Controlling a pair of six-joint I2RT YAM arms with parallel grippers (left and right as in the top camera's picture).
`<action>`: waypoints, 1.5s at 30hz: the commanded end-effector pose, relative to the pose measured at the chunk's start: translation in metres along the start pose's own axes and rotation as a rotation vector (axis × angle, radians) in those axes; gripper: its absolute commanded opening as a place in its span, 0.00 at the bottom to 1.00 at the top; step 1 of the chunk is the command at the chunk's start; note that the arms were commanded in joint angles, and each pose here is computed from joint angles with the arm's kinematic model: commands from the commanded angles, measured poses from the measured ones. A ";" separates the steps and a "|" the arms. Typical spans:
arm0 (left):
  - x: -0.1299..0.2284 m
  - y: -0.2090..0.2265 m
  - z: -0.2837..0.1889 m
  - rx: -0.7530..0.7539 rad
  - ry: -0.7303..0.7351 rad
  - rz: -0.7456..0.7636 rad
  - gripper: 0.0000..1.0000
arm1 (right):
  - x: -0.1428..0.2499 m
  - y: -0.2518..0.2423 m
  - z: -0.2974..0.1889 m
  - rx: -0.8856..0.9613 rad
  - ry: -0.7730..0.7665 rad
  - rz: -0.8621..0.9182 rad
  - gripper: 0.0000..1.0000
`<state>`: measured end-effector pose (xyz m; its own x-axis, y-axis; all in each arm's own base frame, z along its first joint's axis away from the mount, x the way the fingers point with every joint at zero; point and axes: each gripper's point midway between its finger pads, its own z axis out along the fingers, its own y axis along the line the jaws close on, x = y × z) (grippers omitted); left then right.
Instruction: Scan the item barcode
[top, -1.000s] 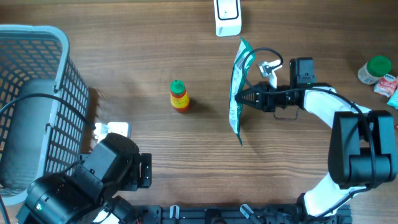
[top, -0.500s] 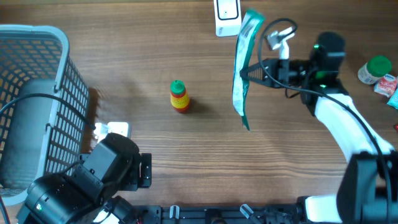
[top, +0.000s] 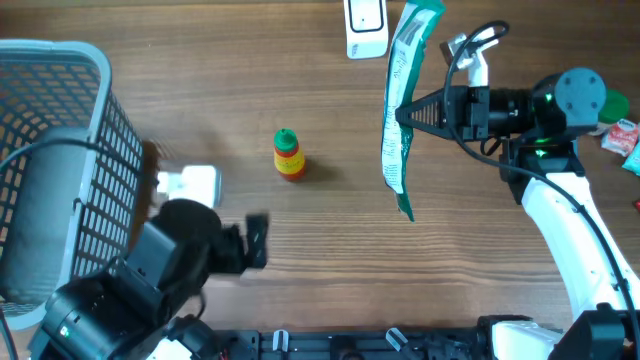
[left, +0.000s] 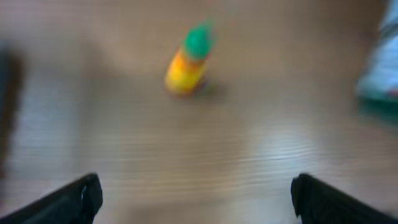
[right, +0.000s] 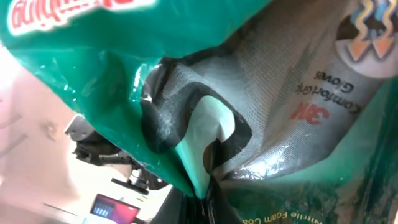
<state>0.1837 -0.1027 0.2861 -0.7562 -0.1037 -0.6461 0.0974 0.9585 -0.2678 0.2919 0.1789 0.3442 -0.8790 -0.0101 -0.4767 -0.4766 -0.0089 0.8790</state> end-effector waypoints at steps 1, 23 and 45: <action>-0.031 -0.043 0.007 0.181 -0.093 -0.030 1.00 | 0.012 0.011 0.002 -0.017 0.069 -0.017 0.04; -0.103 -0.113 0.181 0.573 0.159 -0.603 1.00 | 0.010 0.049 -0.034 0.057 -0.048 -0.116 0.04; -0.150 -0.176 0.099 1.228 -0.002 -0.085 1.00 | 0.033 0.088 0.003 -0.011 0.062 -0.583 0.04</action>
<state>0.3414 -0.2899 0.3341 -0.8590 -0.1242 -0.4966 0.4859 0.1075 -0.8674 0.2436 0.1729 0.4029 -0.4862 0.0091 -0.8738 -0.8738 -0.0013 0.4862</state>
